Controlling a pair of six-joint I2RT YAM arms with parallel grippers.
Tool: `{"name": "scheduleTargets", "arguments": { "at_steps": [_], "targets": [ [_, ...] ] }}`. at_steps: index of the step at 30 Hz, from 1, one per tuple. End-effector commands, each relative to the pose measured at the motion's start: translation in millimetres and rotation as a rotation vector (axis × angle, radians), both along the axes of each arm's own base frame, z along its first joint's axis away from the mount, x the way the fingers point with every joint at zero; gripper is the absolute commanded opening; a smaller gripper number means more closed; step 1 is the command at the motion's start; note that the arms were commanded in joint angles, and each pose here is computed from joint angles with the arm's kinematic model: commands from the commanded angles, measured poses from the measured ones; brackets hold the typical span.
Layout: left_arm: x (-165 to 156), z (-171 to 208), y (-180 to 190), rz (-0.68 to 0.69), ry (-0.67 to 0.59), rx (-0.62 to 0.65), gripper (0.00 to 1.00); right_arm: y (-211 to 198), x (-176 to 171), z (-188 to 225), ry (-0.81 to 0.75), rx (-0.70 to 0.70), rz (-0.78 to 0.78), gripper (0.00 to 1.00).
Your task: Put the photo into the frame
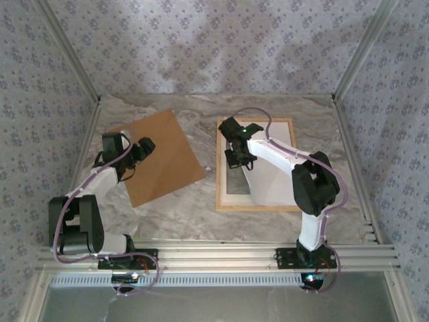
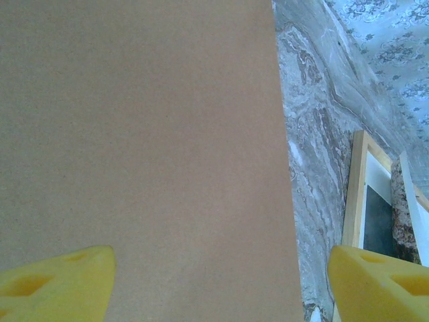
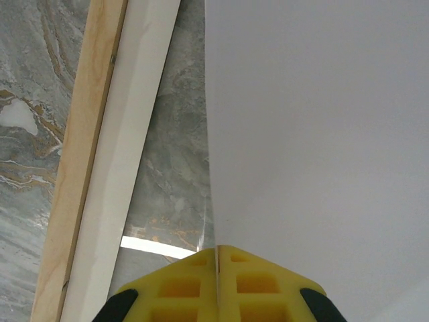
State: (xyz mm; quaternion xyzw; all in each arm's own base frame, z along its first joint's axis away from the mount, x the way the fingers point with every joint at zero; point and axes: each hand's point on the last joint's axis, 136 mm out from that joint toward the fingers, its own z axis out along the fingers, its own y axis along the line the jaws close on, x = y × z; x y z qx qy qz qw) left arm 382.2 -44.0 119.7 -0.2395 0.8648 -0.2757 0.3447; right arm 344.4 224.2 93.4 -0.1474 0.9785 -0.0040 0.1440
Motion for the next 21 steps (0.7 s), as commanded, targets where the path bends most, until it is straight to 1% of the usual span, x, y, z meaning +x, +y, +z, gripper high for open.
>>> {"name": "scheduleTargets", "arguments": {
  "at_steps": [1,10,15,17,21],
  "targets": [
    [-0.5,-1.3,-4.9,-0.025,-0.01,-0.005,0.83,5.2,8.2,3.6,-0.009,0.025,-0.026,0.0],
    [-1.2,-2.6,-4.7,-0.025,-0.008,-0.005,0.83,1.6,9.2,-2.1,-0.001,0.017,-0.036,0.01],
    [-1.6,-3.6,-4.8,-0.025,-0.007,-0.004,0.83,0.0,7.2,-2.5,0.002,0.015,-0.032,0.13],
    [-1.6,-4.2,-4.5,-0.023,-0.005,-0.005,0.83,0.0,5.7,-2.8,0.004,0.018,-0.031,0.21],
    [-1.8,-4.4,-5.5,-0.026,-0.005,-0.006,0.83,4.8,2.5,-5.3,0.018,0.049,-0.022,0.33]
  ]
}}
